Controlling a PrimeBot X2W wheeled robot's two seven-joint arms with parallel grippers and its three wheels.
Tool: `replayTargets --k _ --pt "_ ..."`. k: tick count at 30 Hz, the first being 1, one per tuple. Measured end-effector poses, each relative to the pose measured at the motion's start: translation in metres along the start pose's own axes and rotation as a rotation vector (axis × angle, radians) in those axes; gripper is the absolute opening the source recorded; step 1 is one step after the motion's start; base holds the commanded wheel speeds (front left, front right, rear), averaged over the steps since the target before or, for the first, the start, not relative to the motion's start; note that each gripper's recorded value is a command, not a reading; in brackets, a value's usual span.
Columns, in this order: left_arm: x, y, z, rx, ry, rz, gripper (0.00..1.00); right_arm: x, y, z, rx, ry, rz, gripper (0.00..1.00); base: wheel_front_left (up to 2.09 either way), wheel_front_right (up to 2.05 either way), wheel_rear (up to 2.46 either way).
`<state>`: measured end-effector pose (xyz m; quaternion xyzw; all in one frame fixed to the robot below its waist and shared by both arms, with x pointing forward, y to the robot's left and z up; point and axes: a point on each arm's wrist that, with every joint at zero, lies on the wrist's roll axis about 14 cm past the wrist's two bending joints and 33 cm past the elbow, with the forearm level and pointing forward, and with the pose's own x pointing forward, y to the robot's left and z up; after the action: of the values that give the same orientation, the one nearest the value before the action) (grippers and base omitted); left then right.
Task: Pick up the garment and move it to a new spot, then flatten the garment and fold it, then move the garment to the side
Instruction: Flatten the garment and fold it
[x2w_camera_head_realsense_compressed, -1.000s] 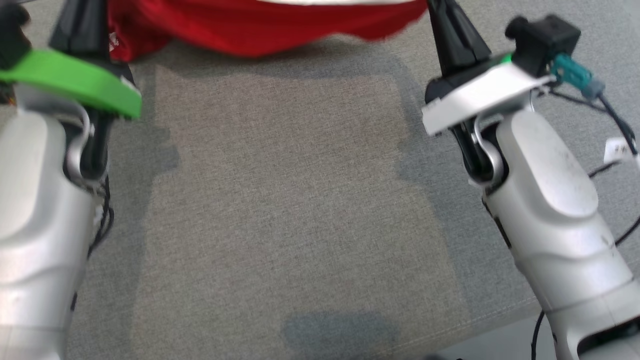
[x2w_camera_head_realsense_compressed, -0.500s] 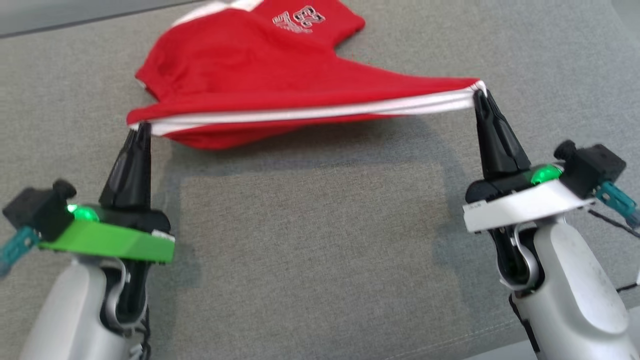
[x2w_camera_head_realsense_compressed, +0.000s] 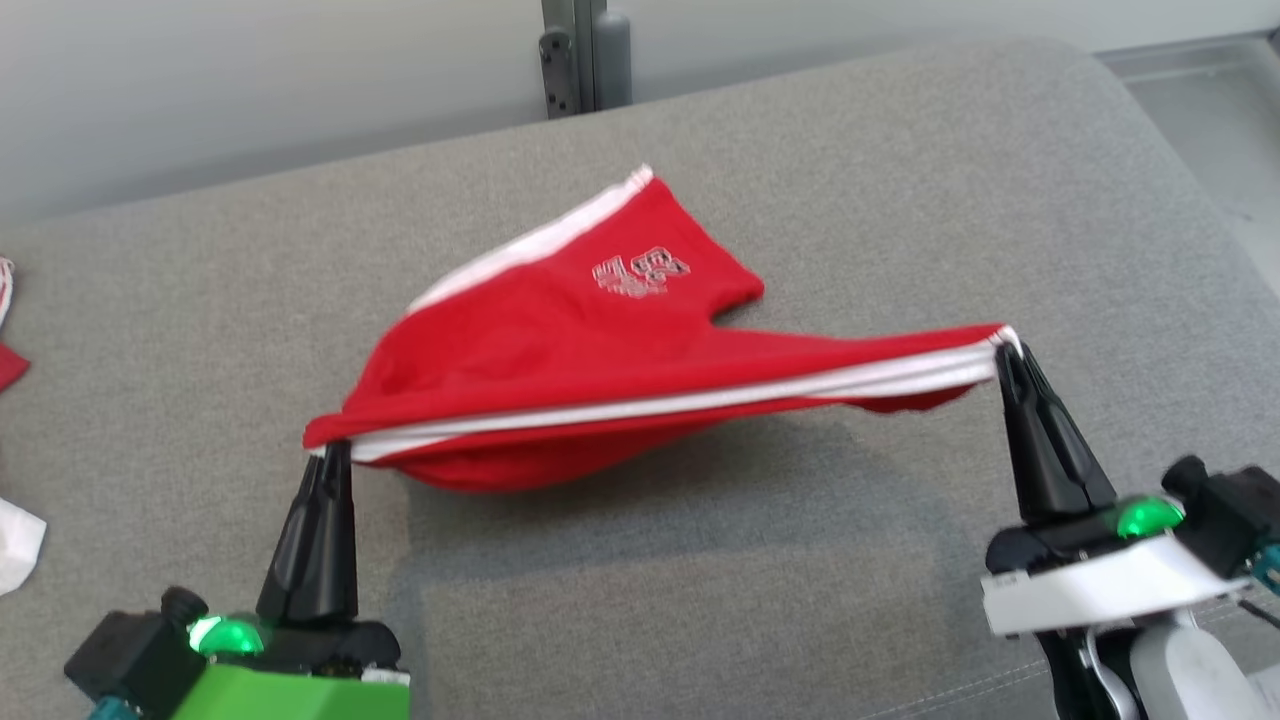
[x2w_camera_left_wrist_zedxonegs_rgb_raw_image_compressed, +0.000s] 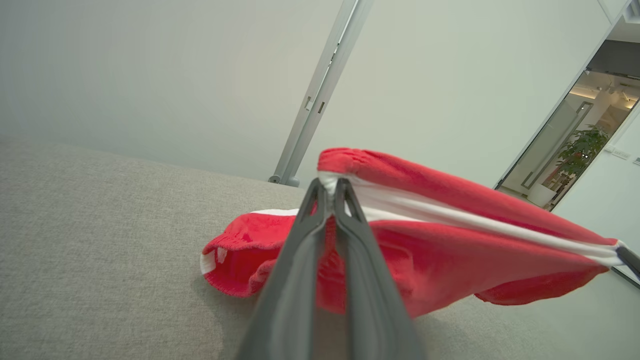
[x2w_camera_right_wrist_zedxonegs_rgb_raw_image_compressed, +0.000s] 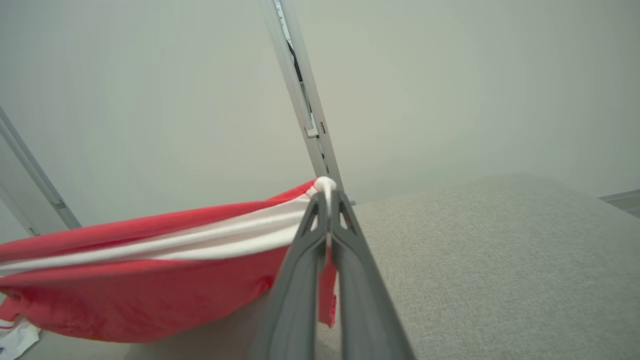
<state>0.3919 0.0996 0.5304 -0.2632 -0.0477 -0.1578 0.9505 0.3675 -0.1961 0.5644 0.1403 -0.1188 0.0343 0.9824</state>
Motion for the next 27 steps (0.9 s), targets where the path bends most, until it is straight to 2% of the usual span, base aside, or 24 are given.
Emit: replayTargets --k 8,15,16,18,22,27 --pt "-0.033 -0.022 0.018 0.024 -0.036 -0.025 0.00 -0.041 0.010 0.024 -0.032 0.009 -0.008 0.00 0.00 0.00 0.00" --pt "-0.059 -0.016 -0.019 -0.016 0.112 0.024 0.00 -0.054 0.004 -0.003 0.027 0.120 -0.048 0.00 0.00 0.00 0.00" --pt "-0.061 -0.014 -0.023 -0.054 0.118 0.048 0.00 -0.055 0.002 -0.009 0.030 0.140 -0.054 0.00 0.00 0.00 0.00" --pt "-0.064 -0.009 -0.033 -0.129 0.136 0.097 0.00 -0.055 -0.002 -0.022 0.041 0.176 -0.063 0.00 0.00 0.00 0.00" --pt "-0.070 0.004 -0.052 -0.165 0.193 0.157 0.00 -0.040 -0.002 -0.040 0.055 0.210 -0.048 0.00 0.00 0.00 0.00" --pt "-0.056 0.020 -0.057 -0.200 0.181 0.213 0.00 -0.012 0.001 -0.055 0.039 0.235 -0.001 0.00 0.00 0.00 0.00"
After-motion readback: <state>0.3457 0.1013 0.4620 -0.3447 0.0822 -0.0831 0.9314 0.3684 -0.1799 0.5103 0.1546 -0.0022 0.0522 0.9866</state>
